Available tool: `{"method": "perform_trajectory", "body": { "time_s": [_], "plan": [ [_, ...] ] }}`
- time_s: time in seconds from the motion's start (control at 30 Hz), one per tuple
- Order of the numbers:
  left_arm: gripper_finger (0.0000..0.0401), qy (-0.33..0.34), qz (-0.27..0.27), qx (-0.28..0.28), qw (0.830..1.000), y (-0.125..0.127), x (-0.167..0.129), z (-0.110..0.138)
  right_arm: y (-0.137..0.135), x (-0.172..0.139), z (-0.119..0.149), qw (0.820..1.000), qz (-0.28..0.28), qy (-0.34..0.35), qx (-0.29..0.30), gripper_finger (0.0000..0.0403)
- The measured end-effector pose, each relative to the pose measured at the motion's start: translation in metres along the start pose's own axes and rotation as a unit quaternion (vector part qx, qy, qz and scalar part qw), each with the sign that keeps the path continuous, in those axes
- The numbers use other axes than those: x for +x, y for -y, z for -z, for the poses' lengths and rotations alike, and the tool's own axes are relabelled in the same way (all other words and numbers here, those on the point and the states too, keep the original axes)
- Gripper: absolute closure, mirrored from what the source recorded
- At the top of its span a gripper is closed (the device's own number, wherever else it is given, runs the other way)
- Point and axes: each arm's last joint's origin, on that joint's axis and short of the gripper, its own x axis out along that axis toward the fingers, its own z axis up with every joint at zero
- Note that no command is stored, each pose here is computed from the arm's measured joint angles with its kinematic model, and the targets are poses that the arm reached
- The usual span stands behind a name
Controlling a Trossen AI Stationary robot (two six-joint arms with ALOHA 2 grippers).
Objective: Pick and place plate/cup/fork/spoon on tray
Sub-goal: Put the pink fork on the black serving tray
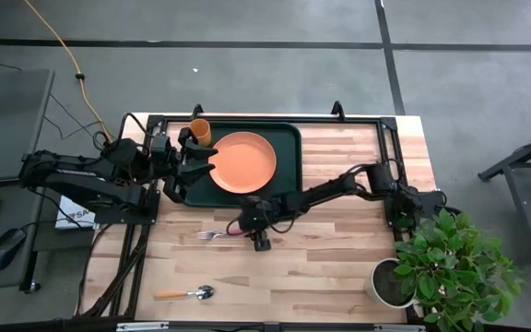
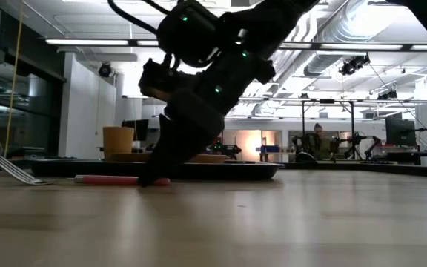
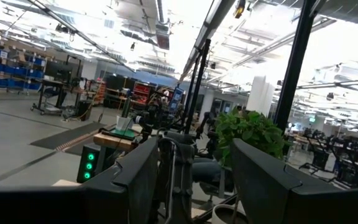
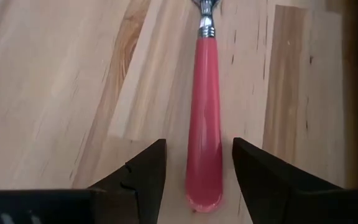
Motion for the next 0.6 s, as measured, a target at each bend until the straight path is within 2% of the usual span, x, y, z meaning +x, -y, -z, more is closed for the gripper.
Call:
{"method": "perform_trajectory", "body": {
  "time_s": [0.2,0.3,0.43,0.6],
  "plan": [
    [0.0215,0.000,0.000,0.000,1.000,0.000,0.000,0.000,-0.006,0.003,0.011,1.000,0.019,-0.011,0.010,0.0242],
    [0.0215,0.002,0.000,0.000,1.000,0.000,0.000,0.000,-0.009,0.004,0.015,1.000,0.021,-0.020,0.011,0.0287],
    [0.0215,0.006,0.001,0.000,1.000,0.000,0.000,-0.001,-0.012,0.001,0.015,0.999,0.018,-0.026,0.015,0.0371],
    [0.0215,0.007,0.001,0.000,1.000,0.000,0.000,-0.001,-0.014,-0.014,0.012,0.999,0.003,-0.046,0.008,0.0372]
  ]
}}
